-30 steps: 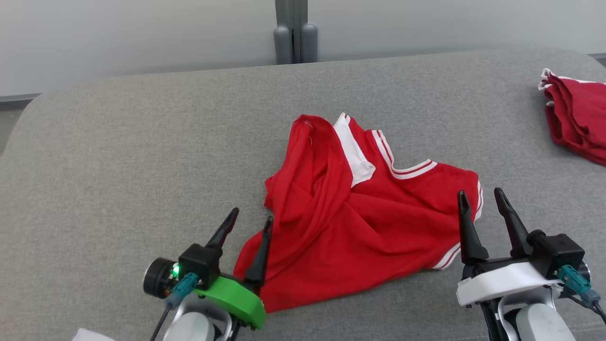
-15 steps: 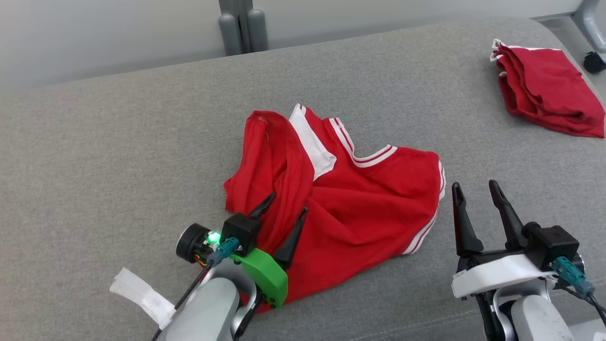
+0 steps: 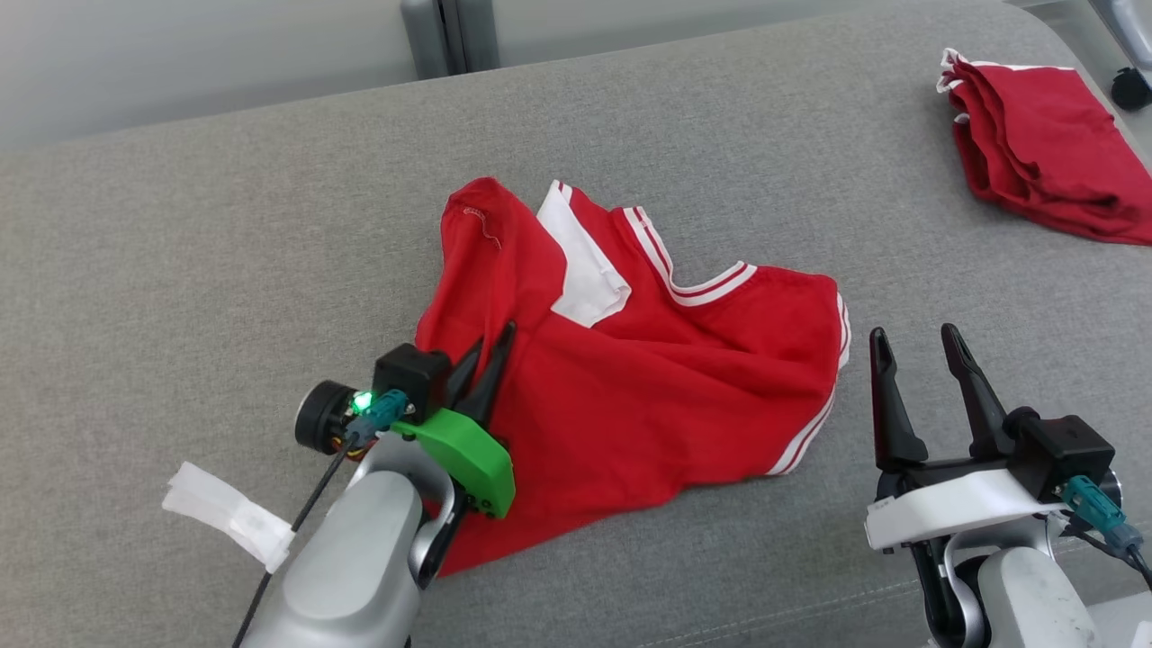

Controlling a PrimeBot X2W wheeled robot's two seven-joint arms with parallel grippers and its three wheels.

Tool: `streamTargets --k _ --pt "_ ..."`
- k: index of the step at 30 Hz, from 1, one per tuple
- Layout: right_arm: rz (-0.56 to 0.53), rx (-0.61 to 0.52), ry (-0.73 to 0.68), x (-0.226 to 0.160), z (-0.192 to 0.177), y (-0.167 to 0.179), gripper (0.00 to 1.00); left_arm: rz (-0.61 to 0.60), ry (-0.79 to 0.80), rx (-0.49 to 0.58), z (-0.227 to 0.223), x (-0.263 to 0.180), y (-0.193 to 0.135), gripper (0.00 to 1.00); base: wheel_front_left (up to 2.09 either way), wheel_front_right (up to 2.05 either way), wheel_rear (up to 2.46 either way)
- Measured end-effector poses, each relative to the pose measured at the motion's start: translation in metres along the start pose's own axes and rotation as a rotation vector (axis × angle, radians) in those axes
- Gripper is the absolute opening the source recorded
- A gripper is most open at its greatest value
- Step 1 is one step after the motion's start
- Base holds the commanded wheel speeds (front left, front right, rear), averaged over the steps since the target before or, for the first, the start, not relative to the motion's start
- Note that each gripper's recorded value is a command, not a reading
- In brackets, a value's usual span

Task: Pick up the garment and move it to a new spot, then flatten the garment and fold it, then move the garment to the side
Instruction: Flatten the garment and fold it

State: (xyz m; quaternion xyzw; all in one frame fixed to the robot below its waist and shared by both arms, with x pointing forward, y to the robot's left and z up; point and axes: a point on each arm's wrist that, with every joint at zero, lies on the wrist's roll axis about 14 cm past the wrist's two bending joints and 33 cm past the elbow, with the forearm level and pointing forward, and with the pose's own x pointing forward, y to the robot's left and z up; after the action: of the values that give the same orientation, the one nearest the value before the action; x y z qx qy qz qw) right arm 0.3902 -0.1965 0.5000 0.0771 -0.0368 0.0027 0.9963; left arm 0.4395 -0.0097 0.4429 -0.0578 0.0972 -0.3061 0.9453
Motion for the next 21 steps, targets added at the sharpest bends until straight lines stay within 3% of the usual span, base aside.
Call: streamTargets --k 5,10,11,12,13,14,21 --pt "0.021 0.005 -0.002 0.002 0.0 0.007 1.0 0.107 -0.106 0.017 0.034 -0.014 0.039 0.0 0.0 0.0 0.0" --pt "0.035 0.012 0.009 0.003 -0.004 0.013 1.0 0.21 -0.098 0.006 0.024 -0.044 0.069 0.0 0.0 0.0 0.0" --pt "0.039 0.013 0.013 0.003 -0.006 0.014 1.0 0.22 -0.095 0.003 0.022 -0.048 0.071 0.06 0.0 0.0 0.0" --pt "0.042 0.014 0.014 0.004 -0.006 0.015 1.0 0.227 -0.094 0.0 0.02 -0.052 0.072 0.22 0.0 0.0 0.0" --pt "0.044 0.015 0.015 0.004 -0.006 0.016 1.0 0.233 -0.097 -0.004 0.02 -0.054 0.073 0.87 0.0 0.0 0.0" --pt "0.046 0.015 0.016 0.004 -0.007 0.016 1.0 0.24 -0.105 -0.01 0.022 -0.057 0.073 1.0 0.0 0.0 0.0" --pt "0.076 0.023 0.017 0.006 -0.007 0.027 1.0 0.289 -0.189 -0.04 0.041 -0.074 0.075 1.0 0.0 0.0 0.0"
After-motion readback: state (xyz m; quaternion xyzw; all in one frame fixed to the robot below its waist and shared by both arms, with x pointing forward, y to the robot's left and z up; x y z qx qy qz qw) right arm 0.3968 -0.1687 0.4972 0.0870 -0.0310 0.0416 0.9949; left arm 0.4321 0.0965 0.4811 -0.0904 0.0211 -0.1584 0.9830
